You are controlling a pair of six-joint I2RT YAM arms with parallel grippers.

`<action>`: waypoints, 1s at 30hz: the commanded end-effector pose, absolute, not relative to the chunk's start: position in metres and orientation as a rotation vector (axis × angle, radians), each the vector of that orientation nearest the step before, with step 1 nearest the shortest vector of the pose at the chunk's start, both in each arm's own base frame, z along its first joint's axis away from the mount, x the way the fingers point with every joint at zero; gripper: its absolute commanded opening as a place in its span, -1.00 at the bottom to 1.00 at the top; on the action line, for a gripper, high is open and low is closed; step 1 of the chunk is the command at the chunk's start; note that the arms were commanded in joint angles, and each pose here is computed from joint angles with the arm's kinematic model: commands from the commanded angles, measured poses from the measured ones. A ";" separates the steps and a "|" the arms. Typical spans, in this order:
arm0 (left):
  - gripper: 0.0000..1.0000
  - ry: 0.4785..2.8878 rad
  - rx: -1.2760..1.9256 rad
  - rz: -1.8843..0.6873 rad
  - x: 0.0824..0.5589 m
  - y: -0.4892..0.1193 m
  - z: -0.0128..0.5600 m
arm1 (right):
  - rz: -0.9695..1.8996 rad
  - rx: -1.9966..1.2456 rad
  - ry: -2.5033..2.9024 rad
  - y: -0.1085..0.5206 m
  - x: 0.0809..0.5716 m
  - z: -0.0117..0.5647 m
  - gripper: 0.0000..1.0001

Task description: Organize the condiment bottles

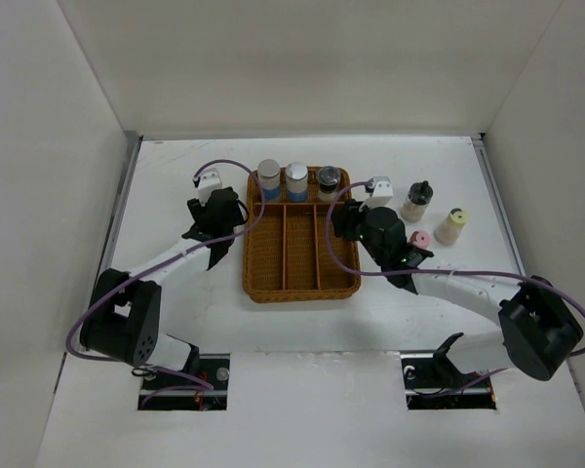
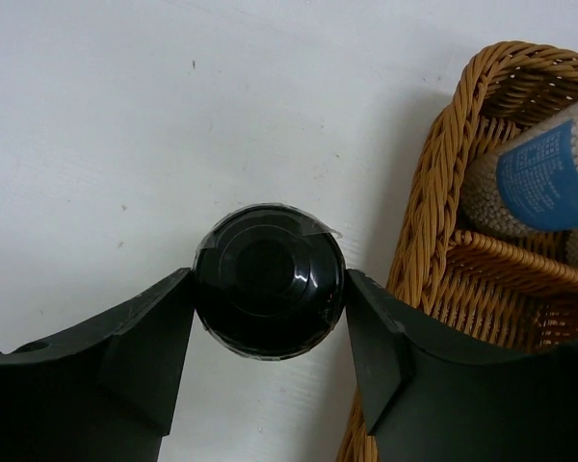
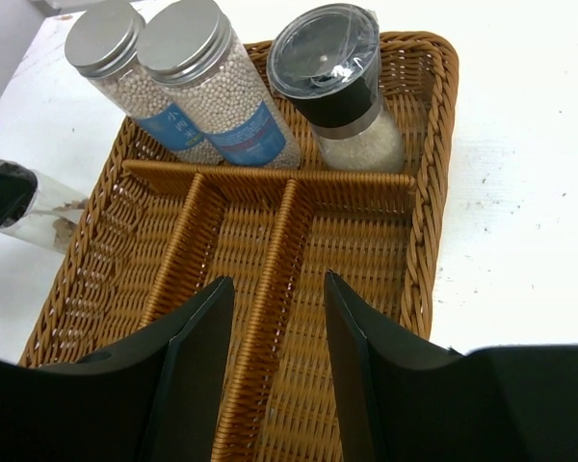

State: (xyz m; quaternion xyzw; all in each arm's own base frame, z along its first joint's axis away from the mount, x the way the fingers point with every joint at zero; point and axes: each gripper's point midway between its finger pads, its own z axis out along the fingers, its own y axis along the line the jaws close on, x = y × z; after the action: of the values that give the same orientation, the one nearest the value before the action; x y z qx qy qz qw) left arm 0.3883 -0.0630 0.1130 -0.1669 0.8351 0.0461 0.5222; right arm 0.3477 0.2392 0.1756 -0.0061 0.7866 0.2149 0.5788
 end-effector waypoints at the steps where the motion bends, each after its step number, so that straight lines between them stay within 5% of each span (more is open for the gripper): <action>1: -0.16 1.919 -0.419 0.068 0.402 -0.067 0.142 | 0.535 -0.002 1.758 0.247 0.353 0.198 -0.01; 12: -0.35 1.705 -0.278 -0.108 0.338 -0.119 0.254 | 0.534 0.006 1.749 0.245 0.352 0.200 0.12; 30: -0.33 1.806 -0.066 -0.122 0.365 -0.198 0.204 | 0.521 0.017 1.747 0.242 0.353 0.197 0.13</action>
State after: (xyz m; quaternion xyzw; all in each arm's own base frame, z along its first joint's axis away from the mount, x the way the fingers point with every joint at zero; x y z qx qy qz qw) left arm 0.3416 -0.1889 0.1518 0.0022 0.8294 -0.0216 0.5582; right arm 0.3515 0.2386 0.1835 0.0026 0.7762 0.2169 0.5920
